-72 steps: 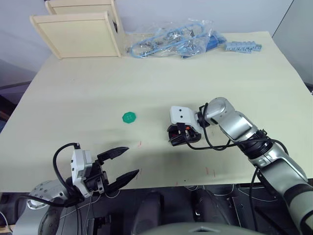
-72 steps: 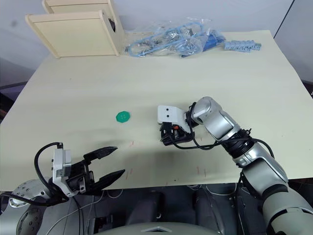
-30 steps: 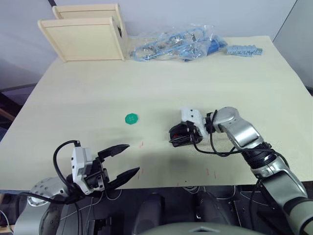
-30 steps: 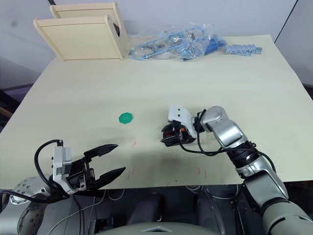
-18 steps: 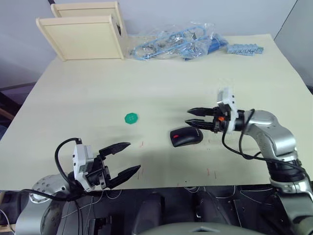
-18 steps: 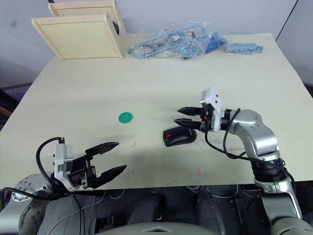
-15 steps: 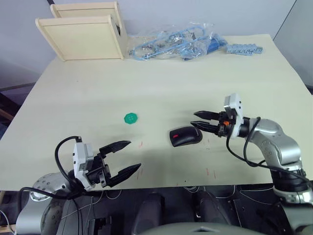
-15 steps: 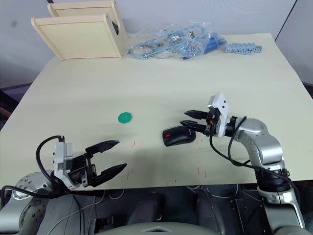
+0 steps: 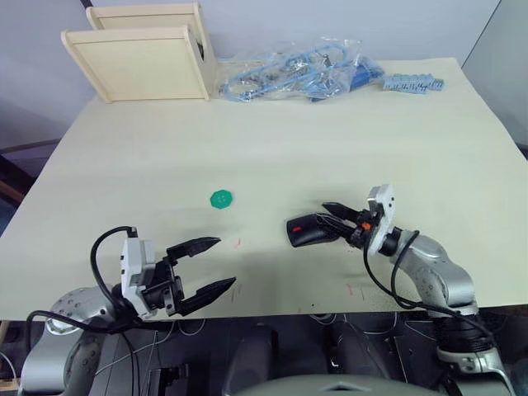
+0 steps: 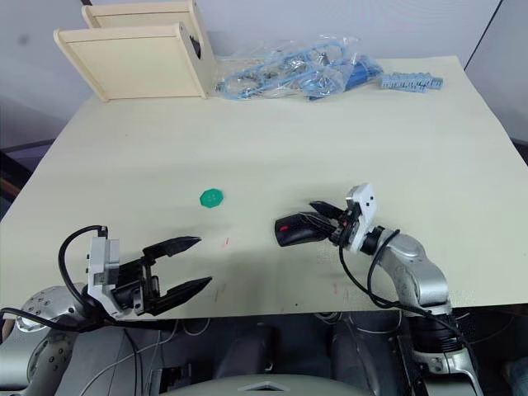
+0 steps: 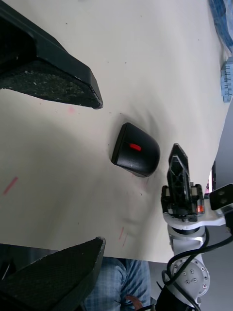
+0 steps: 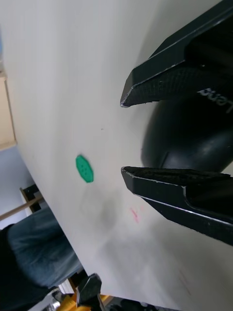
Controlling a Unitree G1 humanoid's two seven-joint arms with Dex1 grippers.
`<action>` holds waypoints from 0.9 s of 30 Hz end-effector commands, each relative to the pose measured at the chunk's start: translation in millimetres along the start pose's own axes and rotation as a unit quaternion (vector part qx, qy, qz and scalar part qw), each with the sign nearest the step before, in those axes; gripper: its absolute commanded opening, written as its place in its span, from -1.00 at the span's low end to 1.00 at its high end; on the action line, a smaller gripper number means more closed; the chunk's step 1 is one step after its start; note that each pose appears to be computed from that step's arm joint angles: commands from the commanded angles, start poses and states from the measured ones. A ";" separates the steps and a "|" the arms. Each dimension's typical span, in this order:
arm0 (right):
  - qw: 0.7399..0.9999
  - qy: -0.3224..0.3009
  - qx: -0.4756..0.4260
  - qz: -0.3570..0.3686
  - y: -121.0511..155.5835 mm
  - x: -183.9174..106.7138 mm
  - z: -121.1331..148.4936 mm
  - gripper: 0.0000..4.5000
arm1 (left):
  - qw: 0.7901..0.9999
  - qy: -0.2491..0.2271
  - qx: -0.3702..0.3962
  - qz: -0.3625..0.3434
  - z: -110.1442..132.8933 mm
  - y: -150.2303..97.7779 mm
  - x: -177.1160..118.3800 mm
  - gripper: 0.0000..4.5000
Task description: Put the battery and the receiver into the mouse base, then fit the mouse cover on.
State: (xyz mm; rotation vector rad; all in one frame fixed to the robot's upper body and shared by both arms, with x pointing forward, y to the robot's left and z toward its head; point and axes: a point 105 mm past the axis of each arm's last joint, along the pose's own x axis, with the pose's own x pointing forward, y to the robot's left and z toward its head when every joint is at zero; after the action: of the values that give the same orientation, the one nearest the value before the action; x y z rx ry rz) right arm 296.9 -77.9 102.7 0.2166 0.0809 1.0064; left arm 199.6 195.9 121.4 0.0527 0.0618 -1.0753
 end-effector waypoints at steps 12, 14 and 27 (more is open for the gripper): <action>0.998 0.060 -0.009 -0.017 -11.4 -5.1 -50.9 -0.09 | 1.000 -0.004 0.015 0.005 5.7 3.9 0.3 1.00; 0.999 0.018 -0.034 -0.019 -15.1 -8.6 -24.9 -0.09 | 1.000 -0.009 0.012 0.013 6.1 6.0 0.0 1.00; 0.988 0.016 -0.145 -0.048 -36.4 -77.5 30.5 0.15 | 0.994 -0.014 -0.025 0.109 7.1 24.5 -13.6 1.00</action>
State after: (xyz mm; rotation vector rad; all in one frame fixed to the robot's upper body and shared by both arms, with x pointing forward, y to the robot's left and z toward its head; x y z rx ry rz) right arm 293.8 -149.9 103.5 -0.0192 0.0386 0.9356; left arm 215.6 213.4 121.9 -0.0075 0.0748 -0.8889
